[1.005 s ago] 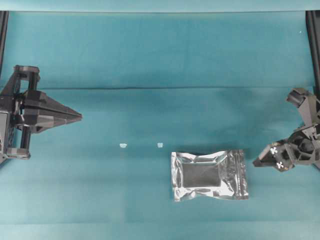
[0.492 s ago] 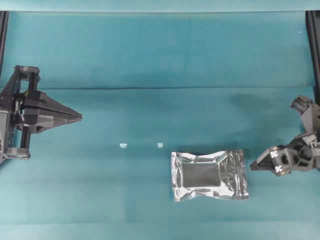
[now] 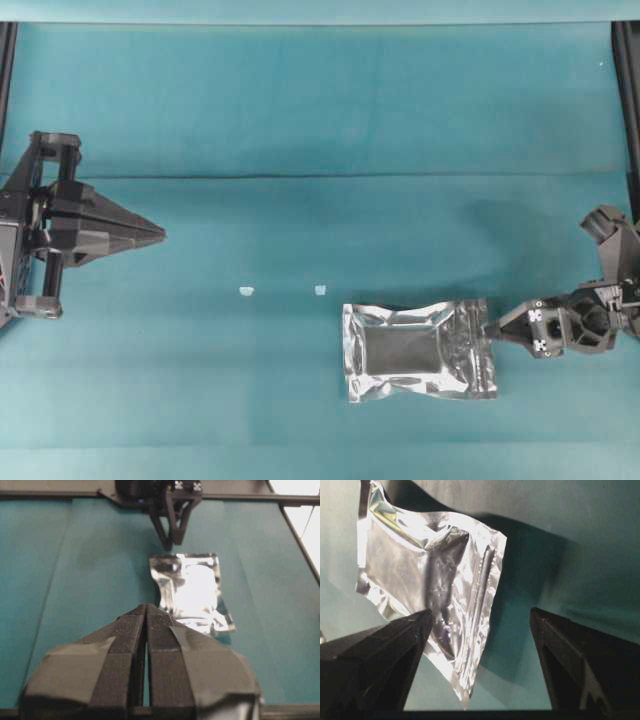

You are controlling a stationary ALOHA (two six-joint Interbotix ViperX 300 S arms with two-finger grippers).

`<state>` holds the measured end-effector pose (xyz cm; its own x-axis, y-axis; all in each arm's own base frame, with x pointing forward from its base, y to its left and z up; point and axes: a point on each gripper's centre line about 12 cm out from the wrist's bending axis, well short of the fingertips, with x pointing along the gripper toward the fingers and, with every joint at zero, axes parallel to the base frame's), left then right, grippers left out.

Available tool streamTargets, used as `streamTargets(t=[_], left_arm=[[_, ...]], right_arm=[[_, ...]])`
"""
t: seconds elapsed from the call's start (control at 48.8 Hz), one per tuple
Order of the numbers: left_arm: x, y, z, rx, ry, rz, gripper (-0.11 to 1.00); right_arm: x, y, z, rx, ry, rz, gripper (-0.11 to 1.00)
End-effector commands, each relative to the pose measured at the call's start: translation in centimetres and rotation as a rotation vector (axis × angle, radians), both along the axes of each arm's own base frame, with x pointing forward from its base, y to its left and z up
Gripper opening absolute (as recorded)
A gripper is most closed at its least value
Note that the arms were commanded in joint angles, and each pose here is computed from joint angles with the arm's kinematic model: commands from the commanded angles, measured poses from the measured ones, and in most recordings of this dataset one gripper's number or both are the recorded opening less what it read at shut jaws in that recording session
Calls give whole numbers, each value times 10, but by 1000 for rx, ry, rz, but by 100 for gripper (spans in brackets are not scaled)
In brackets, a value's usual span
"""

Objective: Hand over the silver zip bag and make it stand upright.
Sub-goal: 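Lower the open right gripper onto the bag's right edge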

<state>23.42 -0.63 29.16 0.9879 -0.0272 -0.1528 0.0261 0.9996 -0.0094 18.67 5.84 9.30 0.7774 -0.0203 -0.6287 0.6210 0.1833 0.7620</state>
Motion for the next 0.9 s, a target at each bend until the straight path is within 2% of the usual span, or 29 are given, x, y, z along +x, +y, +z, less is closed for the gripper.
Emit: streamTargets(t=[0.0,0.308,0.882], left_arm=[[1,0,4,0,-11,1,-1],[1,0,0,0,-3,1,-1],[-2,0,-7,0,12,1,-1]], right_arm=[[5,3,1,2,-8,-6,89],[17,11,-7,-23,24,-8,89],[27,14,-12,-31,35,-35,89]])
